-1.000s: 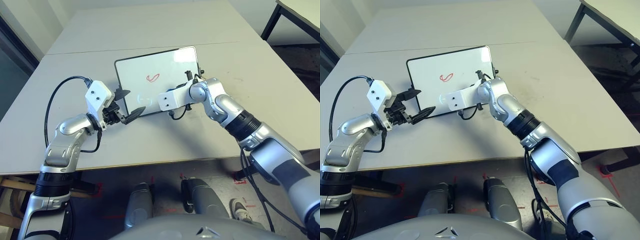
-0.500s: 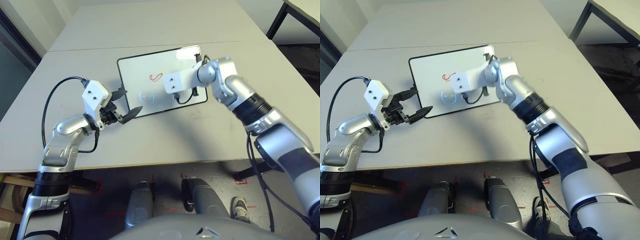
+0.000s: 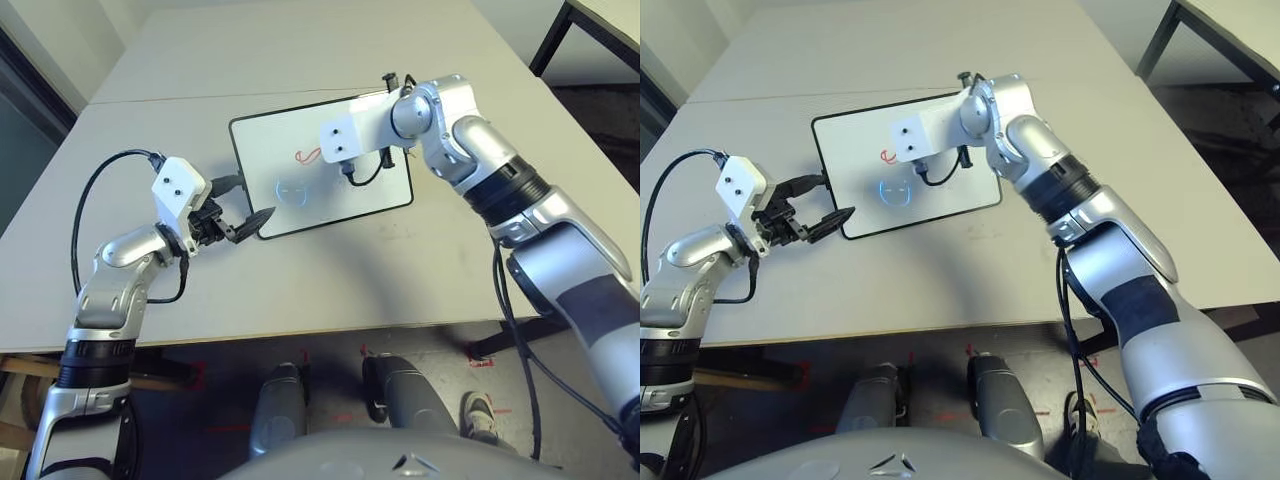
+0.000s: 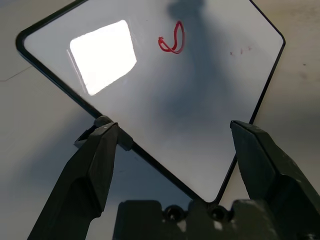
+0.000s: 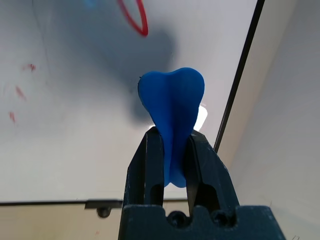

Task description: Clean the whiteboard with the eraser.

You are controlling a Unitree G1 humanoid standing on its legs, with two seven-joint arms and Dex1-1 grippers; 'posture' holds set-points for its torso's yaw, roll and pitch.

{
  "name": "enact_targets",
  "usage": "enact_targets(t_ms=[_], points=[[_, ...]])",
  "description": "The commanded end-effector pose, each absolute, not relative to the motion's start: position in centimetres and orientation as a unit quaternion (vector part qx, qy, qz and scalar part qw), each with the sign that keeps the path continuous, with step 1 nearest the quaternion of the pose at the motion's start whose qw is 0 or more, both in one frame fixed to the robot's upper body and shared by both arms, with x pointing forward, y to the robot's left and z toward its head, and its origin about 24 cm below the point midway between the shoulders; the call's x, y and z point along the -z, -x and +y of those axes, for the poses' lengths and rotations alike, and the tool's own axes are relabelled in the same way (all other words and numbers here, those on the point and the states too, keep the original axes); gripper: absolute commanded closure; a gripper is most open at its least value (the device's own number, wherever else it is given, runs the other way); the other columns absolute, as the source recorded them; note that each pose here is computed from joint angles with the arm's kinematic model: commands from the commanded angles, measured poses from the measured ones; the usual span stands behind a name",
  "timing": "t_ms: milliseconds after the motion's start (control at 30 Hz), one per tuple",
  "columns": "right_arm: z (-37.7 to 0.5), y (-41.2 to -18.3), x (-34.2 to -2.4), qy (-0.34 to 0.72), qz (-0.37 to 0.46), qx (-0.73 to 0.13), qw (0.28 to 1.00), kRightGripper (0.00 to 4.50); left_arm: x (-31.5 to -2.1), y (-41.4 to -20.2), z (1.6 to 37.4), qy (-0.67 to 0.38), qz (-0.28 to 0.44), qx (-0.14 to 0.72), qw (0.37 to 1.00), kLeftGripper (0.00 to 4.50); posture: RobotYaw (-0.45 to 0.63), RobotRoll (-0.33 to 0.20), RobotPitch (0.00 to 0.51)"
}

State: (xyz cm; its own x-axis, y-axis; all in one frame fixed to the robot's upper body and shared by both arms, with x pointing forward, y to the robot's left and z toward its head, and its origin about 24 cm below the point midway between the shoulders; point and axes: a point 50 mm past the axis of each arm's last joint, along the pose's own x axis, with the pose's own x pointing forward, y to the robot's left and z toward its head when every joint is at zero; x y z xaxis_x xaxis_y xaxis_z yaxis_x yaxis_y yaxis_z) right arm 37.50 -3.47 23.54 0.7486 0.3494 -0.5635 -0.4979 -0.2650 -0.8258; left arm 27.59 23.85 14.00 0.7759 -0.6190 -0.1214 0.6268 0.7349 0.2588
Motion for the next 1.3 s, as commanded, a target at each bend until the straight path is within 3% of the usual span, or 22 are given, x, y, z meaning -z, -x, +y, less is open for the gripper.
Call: enact_targets(t_ms=[33, 567, 1300], points=[[-2.6, -37.7, -23.1, 0.717, 0.049, -0.357, 0.597, 4.11, -13.8, -27.6, 24.4, -0.154, 0.018, 0.323, 0.934, 0.00, -0.02, 0.000, 0.085], [-2.0, -39.2, -21.2, 0.722, 0.062, -0.346, 0.596, 4.11, -13.4, -27.7, 24.5, -0.153, 0.007, 0.309, 0.939, 0.00, 0.01, 0.000, 0.074], [1.4, -37.2, -19.6, 0.732, 0.031, -0.395, 0.554, 4.11, -13.1, -27.6, 24.2, -0.149, 0.002, 0.304, 0.941, 0.00, 0.03, 0.000, 0.065]])
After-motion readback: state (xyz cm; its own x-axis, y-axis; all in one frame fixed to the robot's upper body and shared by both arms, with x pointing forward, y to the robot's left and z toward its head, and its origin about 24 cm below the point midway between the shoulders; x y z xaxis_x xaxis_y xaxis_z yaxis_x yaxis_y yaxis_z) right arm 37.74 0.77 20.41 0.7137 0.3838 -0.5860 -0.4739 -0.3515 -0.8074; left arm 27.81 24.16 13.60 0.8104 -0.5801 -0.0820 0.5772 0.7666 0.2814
